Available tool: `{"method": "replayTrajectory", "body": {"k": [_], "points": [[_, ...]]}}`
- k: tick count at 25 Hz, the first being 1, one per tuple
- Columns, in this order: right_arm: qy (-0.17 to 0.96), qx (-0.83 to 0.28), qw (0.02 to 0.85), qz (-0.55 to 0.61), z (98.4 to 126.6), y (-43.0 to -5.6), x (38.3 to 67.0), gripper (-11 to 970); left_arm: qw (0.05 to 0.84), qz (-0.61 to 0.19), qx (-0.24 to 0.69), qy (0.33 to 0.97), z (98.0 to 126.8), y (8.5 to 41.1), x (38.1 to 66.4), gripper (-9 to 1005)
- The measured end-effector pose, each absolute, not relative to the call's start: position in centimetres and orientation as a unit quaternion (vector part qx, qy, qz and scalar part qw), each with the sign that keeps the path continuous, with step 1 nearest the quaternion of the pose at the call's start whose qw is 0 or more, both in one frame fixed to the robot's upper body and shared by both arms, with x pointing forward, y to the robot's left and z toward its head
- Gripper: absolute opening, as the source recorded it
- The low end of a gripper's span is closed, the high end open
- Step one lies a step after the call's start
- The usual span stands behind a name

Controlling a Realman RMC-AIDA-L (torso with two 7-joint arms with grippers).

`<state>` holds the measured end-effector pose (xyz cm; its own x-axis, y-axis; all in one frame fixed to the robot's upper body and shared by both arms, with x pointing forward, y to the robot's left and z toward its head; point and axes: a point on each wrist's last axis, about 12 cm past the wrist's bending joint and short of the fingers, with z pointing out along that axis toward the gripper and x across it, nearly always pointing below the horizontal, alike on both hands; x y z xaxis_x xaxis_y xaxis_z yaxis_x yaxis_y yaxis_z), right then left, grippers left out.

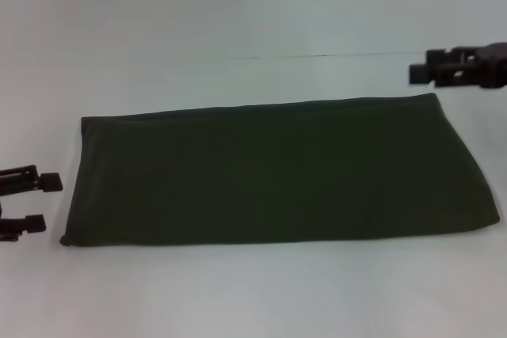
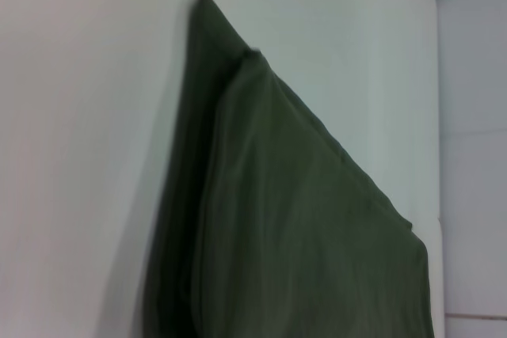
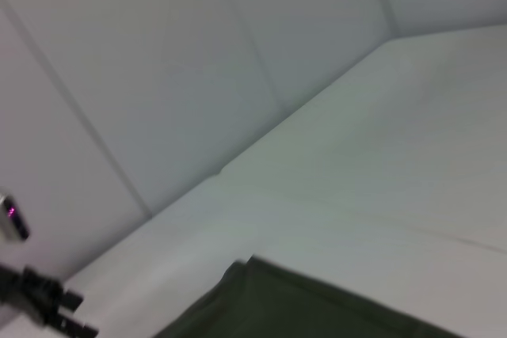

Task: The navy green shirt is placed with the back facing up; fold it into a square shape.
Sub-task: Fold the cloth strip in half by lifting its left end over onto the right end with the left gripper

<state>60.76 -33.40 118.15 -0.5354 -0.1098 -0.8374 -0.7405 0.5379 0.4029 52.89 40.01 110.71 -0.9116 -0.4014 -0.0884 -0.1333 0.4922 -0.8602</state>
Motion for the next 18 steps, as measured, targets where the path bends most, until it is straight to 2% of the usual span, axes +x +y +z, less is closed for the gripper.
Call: {"method": "replayTrajectory", "body": {"k": [9,18], "points": [[0.731,-0.427,0.382,0.371,117.7,-30.9,60.1,927,0.119,-0.449,-0.183,0.867,110.0,40.4,52.8,900],[0.699,-0.475,0.395,0.359,117.8,-30.6,59.9,927,0.106,-0.426,-0.200,0.876,109.1,39.7,53.5,901]]}}
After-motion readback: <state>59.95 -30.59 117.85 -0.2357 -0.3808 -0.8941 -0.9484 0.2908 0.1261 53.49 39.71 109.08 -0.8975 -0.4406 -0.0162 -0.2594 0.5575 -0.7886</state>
